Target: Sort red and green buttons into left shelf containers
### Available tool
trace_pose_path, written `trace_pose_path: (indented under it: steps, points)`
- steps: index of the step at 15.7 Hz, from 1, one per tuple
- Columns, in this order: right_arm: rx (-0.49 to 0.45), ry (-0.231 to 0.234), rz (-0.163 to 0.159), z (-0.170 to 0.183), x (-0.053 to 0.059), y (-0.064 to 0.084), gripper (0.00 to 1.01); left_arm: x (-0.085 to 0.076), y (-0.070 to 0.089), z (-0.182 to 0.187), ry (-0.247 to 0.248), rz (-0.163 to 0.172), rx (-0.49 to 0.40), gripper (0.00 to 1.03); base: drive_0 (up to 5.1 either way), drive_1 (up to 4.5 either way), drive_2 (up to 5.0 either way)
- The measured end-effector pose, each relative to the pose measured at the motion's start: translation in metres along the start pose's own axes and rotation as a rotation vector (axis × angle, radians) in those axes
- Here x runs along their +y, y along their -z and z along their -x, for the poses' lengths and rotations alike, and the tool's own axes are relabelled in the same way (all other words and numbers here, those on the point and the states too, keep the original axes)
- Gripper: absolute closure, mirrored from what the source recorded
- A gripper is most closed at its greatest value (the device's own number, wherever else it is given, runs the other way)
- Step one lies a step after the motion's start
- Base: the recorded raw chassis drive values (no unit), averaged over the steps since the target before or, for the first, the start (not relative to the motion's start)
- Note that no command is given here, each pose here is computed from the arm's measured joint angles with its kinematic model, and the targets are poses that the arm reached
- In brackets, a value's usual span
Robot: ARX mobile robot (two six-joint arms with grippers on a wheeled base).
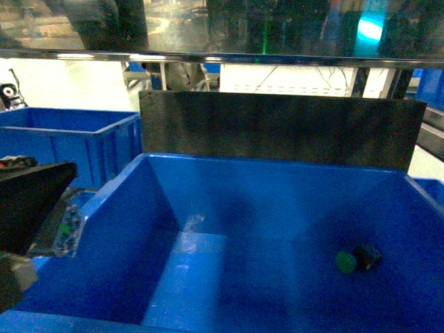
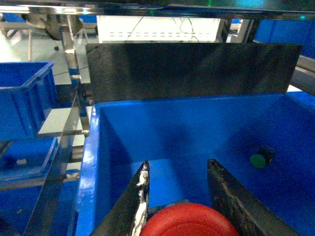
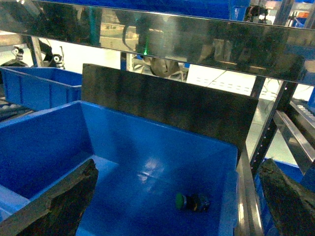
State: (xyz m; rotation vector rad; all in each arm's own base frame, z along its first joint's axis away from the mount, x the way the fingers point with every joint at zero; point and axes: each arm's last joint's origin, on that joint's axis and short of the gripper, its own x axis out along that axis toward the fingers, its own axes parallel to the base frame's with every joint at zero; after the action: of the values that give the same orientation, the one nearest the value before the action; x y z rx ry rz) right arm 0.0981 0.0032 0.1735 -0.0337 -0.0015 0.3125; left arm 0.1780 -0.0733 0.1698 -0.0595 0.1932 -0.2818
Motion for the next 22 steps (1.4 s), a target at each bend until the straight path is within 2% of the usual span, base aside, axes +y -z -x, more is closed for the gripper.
trace_pose_path:
  steps: [2,6,8,10,12,14,16,18,21,22]
  points:
    - [0.000,0.000,0.000,0.000,0.000,0.000,0.03,-0.007,0.002,-0.014,0.024,-0.015,0.001,0.73,0.0,0.00,0.0]
    - [0.000,0.000,0.000,0.000,0.000,0.000,0.03,-0.013,0.028,-0.042,0.079,-0.013,0.099,0.73,0.0,0.00,0.0]
    - [0.000,0.000,0.000,0.000,0.000,0.000,0.03,-0.014,0.040,-0.051,0.095,0.020,0.130,0.73,0.0,0.00,0.0]
    - [0.000,0.000,0.000,0.000,0.000,0.000,0.03,-0.014,0.051,-0.059,0.087,0.043,0.162,0.73,0.0,0.00,0.0]
    - [0.000,0.000,0.000,0.000,0.000,0.000,0.03,-0.014,0.059,-0.068,0.080,0.072,0.158,0.73,0.0,0.00,0.0]
    - [0.000,0.000,0.000,0.000,0.000,0.000,0.03,-0.016,0.065,-0.074,0.086,0.081,0.160,0.73,0.0,0.00,0.0]
    - [0.000,0.000,0.000,0.000,0.000,0.000,0.03,-0.018,0.067,-0.079,0.091,0.097,0.148,0.73,0.0,0.00,0.0]
    - [0.000,0.000,0.000,0.000,0.000,0.000,0.03,-0.020,0.063,-0.086,0.086,0.105,0.105,0.73,0.0,0.00,0.0]
    - [0.000,0.000,0.000,0.000,0.000,0.000,0.03,-0.023,0.061,-0.092,0.063,0.097,0.094,0.73,0.0,0.00,0.0]
    - [0.000,0.000,0.000,0.000,0.000,0.000,0.03,-0.023,0.061,-0.093,0.070,0.097,0.098,0.73,0.0,0.00,0.0]
